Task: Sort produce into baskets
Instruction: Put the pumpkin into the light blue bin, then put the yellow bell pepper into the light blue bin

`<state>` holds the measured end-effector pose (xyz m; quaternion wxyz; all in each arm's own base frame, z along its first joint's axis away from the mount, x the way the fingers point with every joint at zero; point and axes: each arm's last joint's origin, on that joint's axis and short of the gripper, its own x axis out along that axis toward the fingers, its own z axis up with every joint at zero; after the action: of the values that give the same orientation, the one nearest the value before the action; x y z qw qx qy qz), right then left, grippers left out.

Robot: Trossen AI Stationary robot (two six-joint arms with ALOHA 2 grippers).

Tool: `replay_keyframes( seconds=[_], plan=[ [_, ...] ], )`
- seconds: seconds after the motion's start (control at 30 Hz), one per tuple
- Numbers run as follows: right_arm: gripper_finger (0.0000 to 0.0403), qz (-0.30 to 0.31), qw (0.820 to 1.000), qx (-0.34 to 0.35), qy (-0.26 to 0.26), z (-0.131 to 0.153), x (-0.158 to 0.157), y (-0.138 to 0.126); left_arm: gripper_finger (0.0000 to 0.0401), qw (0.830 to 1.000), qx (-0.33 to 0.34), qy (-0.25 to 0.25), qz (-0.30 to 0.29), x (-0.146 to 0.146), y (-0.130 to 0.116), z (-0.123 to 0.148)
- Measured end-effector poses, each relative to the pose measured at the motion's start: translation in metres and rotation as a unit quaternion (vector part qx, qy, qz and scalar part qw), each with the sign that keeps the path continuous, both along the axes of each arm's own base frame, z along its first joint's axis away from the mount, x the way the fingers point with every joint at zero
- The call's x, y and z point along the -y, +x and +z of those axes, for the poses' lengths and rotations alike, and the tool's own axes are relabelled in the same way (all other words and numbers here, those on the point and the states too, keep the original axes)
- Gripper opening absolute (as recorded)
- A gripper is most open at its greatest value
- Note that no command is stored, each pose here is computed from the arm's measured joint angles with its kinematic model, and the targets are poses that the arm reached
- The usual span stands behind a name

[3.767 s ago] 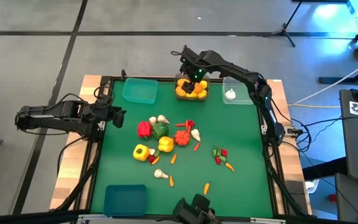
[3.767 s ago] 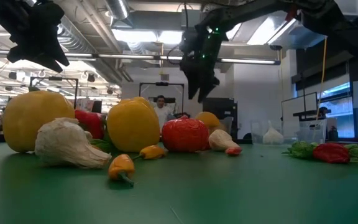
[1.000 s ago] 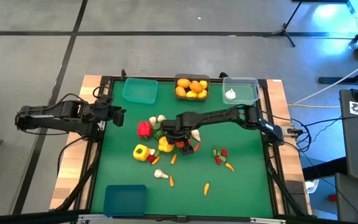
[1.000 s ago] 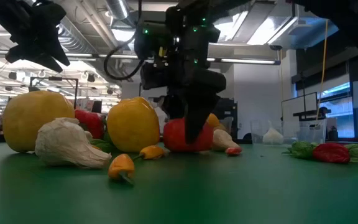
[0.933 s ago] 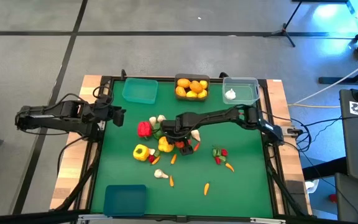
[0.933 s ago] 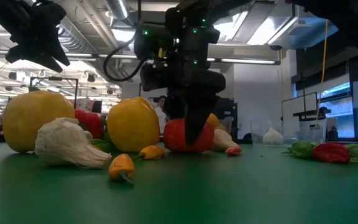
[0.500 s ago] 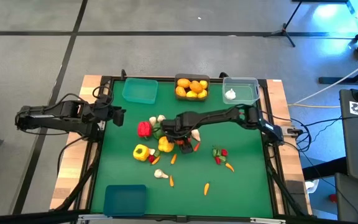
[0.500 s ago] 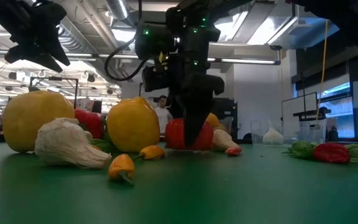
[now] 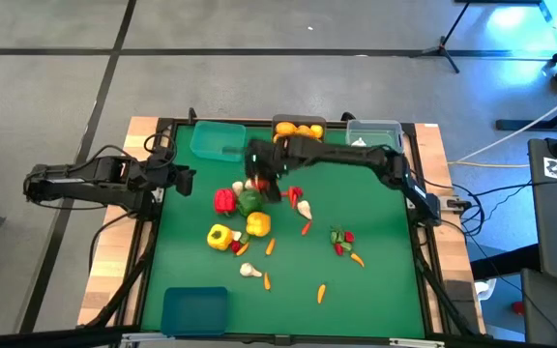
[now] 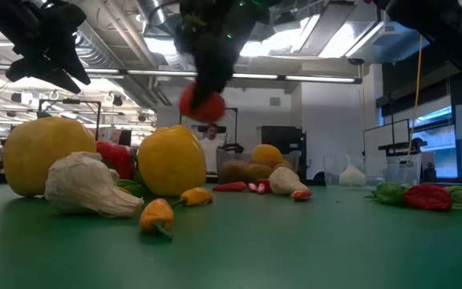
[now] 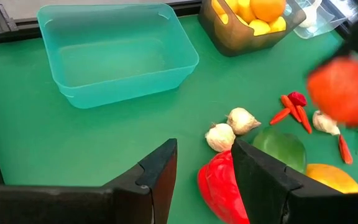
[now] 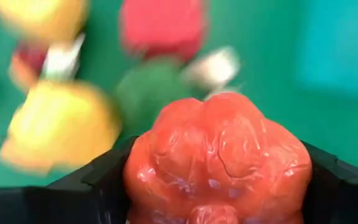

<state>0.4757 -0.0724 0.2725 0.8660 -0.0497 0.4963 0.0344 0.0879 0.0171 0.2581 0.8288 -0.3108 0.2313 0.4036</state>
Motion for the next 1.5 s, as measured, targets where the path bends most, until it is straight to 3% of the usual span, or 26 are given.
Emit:
replay_keyframes(
  seconds=[0.2, 0.5, 0.8, 0.9, 1.03, 1.23, 1.5],
  plan=[
    [0.0307, -0.091, 0.983, 0.16, 0.003, 0.03, 0.051, 0.012, 0.0151, 1.0, 0.005, 0.007, 0.018, -0.001, 0.0, 0.0],
    [0.0307, -0.148, 0.957, 0.251, 0.005, 0.014, 0.101, 0.027, 0.0151, 1.0, 0.004, 0.011, 0.024, -0.001, -0.001, 0.0],
    [0.0307, -0.209, 0.932, 0.282, 0.086, -0.033, 0.14, 0.04, 0.0151, 0.999, -0.004, 0.001, 0.041, -0.001, -0.004, -0.002],
    [0.0307, -0.212, 0.932, 0.275, 0.103, -0.044, 0.142, 0.043, 0.0151, 0.999, -0.007, -0.002, 0.045, -0.001, -0.005, -0.003],
    [0.0311, -0.211, 0.934, 0.28, 0.076, -0.045, 0.142, 0.044, 0.0151, 0.999, -0.007, -0.002, 0.045, -0.001, -0.005, -0.003],
    [0.0377, -0.214, 0.926, 0.302, 0.072, -0.041, 0.147, 0.044, 0.0151, 0.999, -0.005, -0.003, 0.047, -0.001, -0.005, -0.003],
    [0.037, -0.195, 0.931, 0.299, 0.073, -0.047, 0.146, 0.046, 0.0151, 0.999, -0.003, -0.002, 0.052, -0.002, -0.005, -0.003]
  ],
)
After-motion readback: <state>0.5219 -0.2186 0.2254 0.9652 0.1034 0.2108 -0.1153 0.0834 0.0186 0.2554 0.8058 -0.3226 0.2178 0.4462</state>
